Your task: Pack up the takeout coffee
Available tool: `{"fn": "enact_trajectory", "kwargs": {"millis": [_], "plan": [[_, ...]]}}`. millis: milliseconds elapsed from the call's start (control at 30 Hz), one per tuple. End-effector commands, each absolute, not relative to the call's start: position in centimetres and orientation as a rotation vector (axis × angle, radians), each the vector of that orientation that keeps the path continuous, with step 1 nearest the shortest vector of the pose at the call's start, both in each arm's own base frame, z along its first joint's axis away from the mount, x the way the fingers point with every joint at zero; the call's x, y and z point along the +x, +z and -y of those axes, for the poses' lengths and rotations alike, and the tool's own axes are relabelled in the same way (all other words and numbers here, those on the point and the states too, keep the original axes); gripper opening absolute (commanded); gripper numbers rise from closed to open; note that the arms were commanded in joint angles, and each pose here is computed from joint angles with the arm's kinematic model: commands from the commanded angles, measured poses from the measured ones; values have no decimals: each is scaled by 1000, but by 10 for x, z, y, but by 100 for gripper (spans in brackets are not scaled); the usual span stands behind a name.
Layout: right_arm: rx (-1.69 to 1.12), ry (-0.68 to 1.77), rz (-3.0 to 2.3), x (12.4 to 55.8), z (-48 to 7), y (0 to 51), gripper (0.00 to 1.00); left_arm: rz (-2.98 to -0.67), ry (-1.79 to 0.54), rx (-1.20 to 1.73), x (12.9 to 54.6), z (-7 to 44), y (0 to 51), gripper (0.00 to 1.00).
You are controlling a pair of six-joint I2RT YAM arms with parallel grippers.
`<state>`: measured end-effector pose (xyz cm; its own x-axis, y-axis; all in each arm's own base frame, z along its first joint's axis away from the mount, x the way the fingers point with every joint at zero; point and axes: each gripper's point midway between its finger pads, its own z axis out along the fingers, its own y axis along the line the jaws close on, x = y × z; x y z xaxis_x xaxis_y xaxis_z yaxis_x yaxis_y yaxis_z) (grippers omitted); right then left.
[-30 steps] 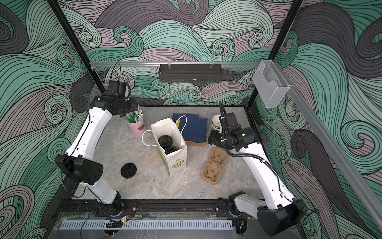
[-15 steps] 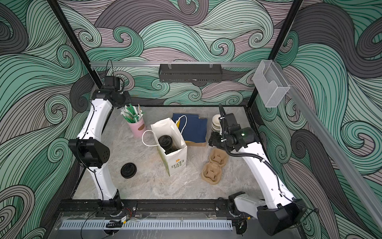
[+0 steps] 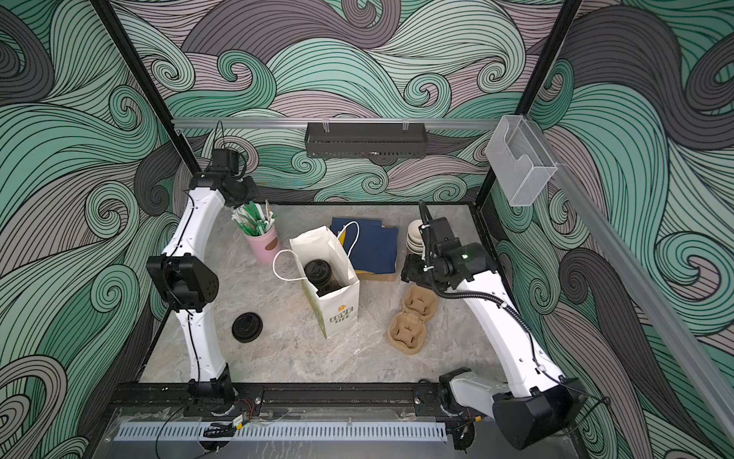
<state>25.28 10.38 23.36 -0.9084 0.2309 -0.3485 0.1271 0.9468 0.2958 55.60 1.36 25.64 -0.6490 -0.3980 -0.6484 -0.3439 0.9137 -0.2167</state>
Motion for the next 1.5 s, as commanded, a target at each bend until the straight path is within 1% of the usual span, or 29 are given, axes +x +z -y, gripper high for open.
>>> {"fn": "enact_trajectory", "kwargs": {"millis": [0, 67, 300, 367, 467, 533, 600, 633, 1167, 1300, 1467], "plan": [[260, 357, -2705, 252, -100, 241, 67, -2325, -76, -556, 562, -19, 249, 33], [262, 354, -2703, 251, -100, 241, 66, -2325, -72, -562, 564, -20, 247, 30], [270, 355, -2702, 247, -98, 244, 66, -2325, -38, -578, 568, -26, 238, 28], [277, 346, -2697, 245, -96, 245, 66, -2329, -33, -580, 570, -26, 234, 25], [283, 334, -2688, 241, -92, 246, 66, -2331, -41, -582, 571, -26, 234, 14], [288, 331, -2681, 239, -90, 247, 66, -2315, -50, -576, 571, -25, 241, 6], [290, 335, -2677, 238, -90, 248, 66, -2286, -56, -569, 570, -24, 252, 1], [291, 335, -2676, 238, -90, 248, 66, -2267, -61, -566, 569, -25, 259, 0], [272, 358, -2661, 229, -89, 253, 66, -2101, -156, -504, 531, -16, 350, 0], [244, 346, -2624, 223, -84, 266, 66, -2038, -157, -468, 510, -16, 388, 0], [131, 359, -2515, 222, -83, 303, 67, -1963, -182, -379, 468, -9, 441, 0]]}}
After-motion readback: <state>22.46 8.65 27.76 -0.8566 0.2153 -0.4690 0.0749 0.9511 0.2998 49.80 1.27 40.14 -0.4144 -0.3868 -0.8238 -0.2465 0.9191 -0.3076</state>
